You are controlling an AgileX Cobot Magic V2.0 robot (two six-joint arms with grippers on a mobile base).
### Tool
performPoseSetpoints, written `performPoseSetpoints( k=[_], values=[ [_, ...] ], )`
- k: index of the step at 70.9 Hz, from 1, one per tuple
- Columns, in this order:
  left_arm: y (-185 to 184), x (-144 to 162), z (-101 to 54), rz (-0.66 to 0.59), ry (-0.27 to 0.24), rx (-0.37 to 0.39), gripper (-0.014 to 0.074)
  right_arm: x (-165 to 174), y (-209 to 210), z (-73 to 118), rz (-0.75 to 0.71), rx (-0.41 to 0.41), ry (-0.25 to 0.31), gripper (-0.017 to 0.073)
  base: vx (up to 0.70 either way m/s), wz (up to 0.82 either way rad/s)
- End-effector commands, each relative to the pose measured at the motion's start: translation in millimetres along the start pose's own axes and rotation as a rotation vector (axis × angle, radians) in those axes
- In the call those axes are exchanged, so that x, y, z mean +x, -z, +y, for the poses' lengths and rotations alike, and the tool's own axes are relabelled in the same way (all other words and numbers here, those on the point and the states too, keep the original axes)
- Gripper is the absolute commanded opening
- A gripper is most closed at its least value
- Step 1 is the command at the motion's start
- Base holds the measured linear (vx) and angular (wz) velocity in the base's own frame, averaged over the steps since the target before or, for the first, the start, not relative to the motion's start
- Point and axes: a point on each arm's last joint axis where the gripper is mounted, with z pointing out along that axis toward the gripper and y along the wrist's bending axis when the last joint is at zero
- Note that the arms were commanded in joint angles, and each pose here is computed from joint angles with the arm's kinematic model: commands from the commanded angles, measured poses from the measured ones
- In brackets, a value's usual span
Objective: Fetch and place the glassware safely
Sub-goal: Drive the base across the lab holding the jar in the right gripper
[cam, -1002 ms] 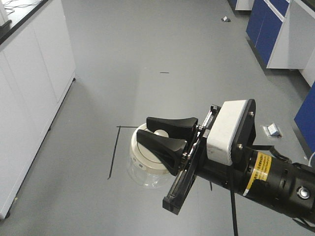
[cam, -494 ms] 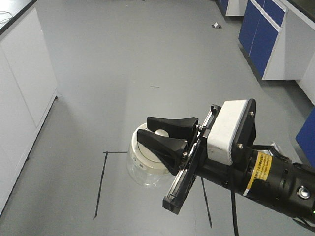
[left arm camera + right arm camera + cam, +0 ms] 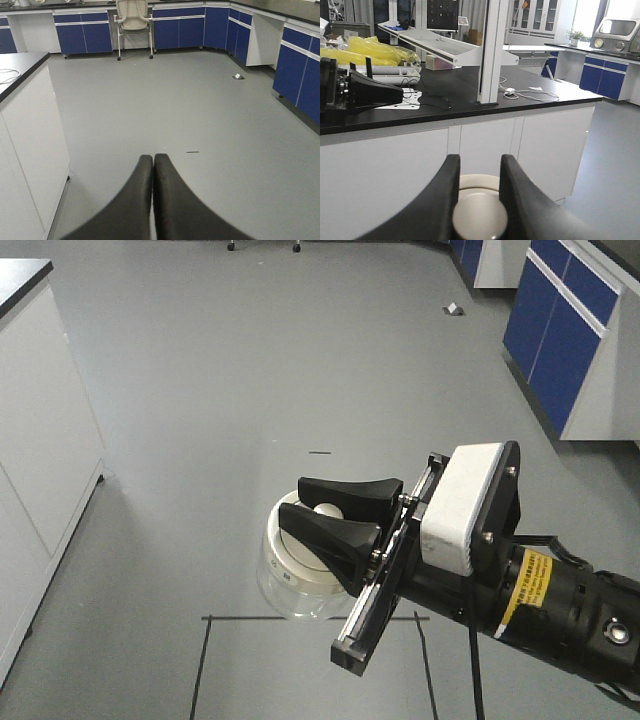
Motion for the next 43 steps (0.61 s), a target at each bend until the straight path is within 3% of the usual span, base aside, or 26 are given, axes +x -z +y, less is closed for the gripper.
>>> performPoseSetpoints(
  k=[1, 43],
  values=[
    [0.6, -17.0, -0.1, -0.104, 0.018, 0.001, -0.0007, -24.6, 2.8, 0.8, -0.143, -0.016, 0.01, -0.0003, 0.46, 0.08],
    [0.5, -16.6, -0.1, -0.101, 0.018, 0.001, -0.0007, -24.6, 2.8, 0.8, -0.143, -0.016, 0.01, -0.0003, 0.46, 0.01]
  ],
)
